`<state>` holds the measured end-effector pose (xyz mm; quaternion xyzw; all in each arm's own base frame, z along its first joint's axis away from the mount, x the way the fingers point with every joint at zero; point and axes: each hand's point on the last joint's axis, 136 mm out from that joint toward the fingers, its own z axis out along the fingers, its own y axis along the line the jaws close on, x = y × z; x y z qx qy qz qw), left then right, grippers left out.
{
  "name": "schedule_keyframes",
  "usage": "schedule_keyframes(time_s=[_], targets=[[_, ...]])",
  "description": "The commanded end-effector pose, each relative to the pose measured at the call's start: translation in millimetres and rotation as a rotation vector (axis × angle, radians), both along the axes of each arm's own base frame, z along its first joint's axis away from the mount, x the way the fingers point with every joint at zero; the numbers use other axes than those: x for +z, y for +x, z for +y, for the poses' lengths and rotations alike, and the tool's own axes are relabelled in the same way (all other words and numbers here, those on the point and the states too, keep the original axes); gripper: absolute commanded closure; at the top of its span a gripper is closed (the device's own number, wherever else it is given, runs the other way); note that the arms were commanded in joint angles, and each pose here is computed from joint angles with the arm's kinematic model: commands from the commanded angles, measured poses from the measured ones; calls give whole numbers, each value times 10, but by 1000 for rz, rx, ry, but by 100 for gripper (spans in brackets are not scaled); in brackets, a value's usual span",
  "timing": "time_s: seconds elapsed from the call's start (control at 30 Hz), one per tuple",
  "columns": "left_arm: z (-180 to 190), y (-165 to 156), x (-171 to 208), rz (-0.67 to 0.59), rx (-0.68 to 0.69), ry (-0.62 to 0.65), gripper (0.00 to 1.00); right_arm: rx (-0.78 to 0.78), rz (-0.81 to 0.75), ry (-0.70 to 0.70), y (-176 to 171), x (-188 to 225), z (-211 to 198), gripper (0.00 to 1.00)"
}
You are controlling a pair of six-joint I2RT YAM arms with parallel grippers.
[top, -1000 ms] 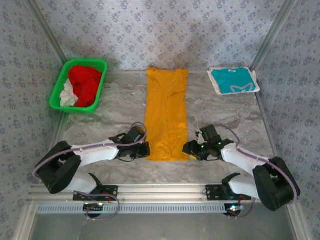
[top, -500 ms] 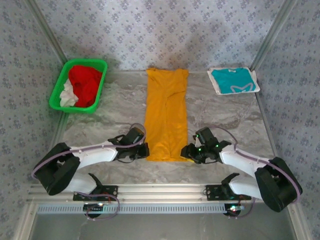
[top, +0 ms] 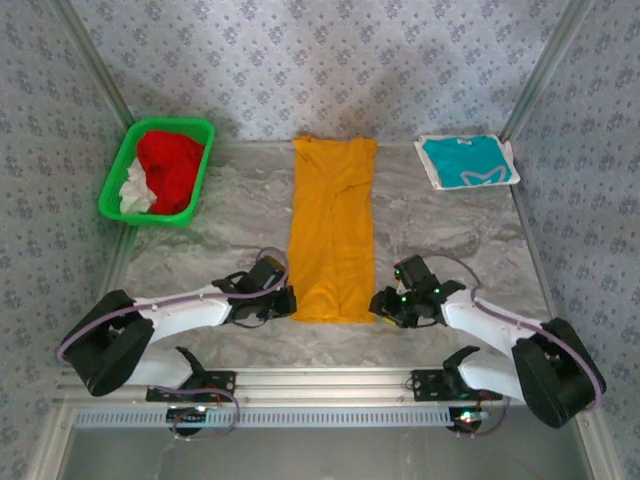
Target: Fold and stack the t-shirts
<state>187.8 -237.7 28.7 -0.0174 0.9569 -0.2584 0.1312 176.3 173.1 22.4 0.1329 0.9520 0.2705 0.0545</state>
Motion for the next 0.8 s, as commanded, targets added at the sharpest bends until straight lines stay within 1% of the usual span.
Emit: schedule_keyframes(time_s=[0.0,0.27,0.33,0.4,0.5,0.57,0.67,0.73,0.77], targets=[[34,-7,-27,2,8,7,100,56,-8,58,36,55,224,56],[11,-2,-19,3,7,0,100,99,-23,93,38,136,437,59],[12,-5,-21,4,6,0,100,95,-22,103,35,150,465,62],[11,-3,-17,3,7,-1,100,94,-27,115,40,177,495,63],[15,-5,-7,0,9,-4,100,97,-38,104,54,195,508,71],[24,0,3,-6,10,-3,100,83,-37,85,61,175,468,83],[48,-3,27,-12,17,-2,100,67,-53,63,79,186,411,89],[98,1,33,-23,36,6,100,58,-52,30,77,157,343,98],[106,0,42,-29,38,3,100,54,-51,25,76,141,324,100]])
